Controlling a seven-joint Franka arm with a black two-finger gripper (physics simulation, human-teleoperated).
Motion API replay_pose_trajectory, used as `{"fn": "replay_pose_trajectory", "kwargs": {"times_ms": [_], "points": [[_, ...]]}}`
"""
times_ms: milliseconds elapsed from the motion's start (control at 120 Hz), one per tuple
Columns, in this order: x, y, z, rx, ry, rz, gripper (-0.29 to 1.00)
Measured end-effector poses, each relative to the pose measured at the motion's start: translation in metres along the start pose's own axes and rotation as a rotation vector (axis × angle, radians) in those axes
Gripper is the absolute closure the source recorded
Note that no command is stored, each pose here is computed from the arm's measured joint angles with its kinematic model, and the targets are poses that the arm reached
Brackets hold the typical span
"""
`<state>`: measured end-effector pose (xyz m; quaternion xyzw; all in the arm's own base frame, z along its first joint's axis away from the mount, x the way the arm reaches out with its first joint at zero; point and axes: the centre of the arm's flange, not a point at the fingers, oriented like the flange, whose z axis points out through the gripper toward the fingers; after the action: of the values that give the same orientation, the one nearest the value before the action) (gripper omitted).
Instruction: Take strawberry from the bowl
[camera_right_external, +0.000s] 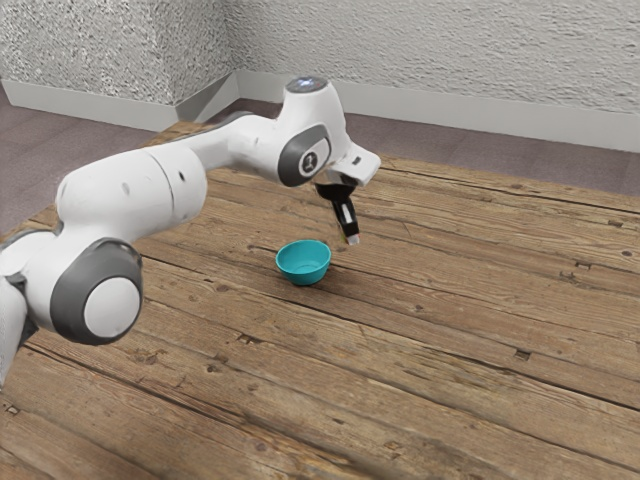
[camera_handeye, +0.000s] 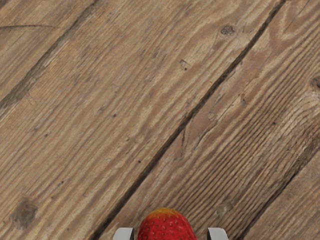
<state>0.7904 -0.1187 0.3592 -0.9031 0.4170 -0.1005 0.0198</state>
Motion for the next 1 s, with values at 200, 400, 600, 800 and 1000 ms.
{"fn": "replay_pose_trajectory", "kwargs": {"times_ms": [200, 400, 600, 800, 1000], "points": [[0.050, 0.059, 0.029, -0.017, 0.065, 0.061, 0.66], [0.065, 0.075, 0.045, -0.005, 0.119, 0.053, 0.63], [0.068, 0.077, 0.045, -0.005, 0.143, 0.040, 0.27], [0.061, 0.056, -0.018, 0.046, 0.155, 0.010, 0.10], [-0.166, -0.043, -0.244, 0.096, 0.012, -0.420, 0.04]]}}
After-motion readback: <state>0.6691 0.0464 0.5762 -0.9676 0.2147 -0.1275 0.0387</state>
